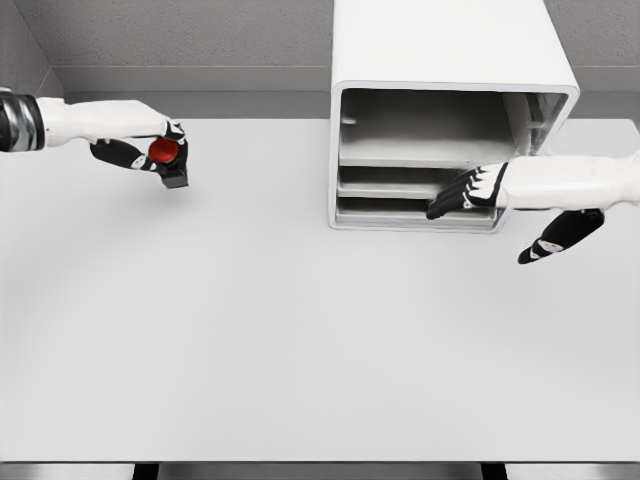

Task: Slide open multi-storey tabletop storage cabinets and put open load switch and slide close multi-storey tabletop storage cabinets

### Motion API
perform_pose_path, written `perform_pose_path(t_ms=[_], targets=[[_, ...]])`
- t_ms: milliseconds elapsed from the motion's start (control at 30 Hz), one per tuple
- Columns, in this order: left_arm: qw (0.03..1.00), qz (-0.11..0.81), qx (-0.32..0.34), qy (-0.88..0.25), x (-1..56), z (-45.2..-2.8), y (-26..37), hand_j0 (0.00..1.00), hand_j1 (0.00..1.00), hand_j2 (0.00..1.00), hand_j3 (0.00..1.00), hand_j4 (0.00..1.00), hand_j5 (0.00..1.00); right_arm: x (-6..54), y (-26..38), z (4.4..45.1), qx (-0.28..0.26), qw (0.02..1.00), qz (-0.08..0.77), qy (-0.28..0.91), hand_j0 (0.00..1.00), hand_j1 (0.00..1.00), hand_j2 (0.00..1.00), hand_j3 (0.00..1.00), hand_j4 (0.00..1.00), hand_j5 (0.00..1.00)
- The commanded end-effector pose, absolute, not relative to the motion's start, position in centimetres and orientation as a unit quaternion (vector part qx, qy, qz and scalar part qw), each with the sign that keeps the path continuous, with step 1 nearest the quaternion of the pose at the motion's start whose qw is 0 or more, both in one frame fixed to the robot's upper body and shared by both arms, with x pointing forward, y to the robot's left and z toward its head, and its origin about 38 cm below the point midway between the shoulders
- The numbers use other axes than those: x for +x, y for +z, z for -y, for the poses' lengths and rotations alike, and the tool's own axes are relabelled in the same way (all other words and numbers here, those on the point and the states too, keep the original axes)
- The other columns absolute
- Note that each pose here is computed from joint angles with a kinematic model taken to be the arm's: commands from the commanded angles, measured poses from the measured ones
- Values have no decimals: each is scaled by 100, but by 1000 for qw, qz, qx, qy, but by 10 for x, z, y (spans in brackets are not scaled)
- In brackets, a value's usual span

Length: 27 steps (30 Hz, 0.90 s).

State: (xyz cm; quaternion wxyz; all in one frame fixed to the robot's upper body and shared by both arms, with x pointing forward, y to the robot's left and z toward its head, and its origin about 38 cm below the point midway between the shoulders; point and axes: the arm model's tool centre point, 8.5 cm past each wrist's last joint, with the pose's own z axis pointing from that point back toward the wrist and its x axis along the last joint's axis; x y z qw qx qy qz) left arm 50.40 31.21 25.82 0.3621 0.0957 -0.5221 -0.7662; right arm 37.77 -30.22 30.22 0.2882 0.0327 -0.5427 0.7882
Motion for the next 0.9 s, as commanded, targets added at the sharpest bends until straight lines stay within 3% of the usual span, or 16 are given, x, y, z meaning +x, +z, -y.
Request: perform_pose_path(t_ms=[0,300,567,867], targets=[[355,528,75,-768,495,-305,257,42,42,42,42,42,42,367,260,299,82,316,507,798,100,100,100,100,100,100],[325,537,62,-776,481,-293,268,42,42,42,42,42,42,389,296,261,41,245,542,803,100,100,100,100,100,100],[297,542,45,-785,464,-280,275,41,41,41,41,41,41,400,318,264,-7,237,602,763,100,100,100,100,100,100],[284,544,27,-789,451,-274,276,40,40,40,40,40,40,405,306,257,2,248,625,740,100,100,100,100,100,100]])
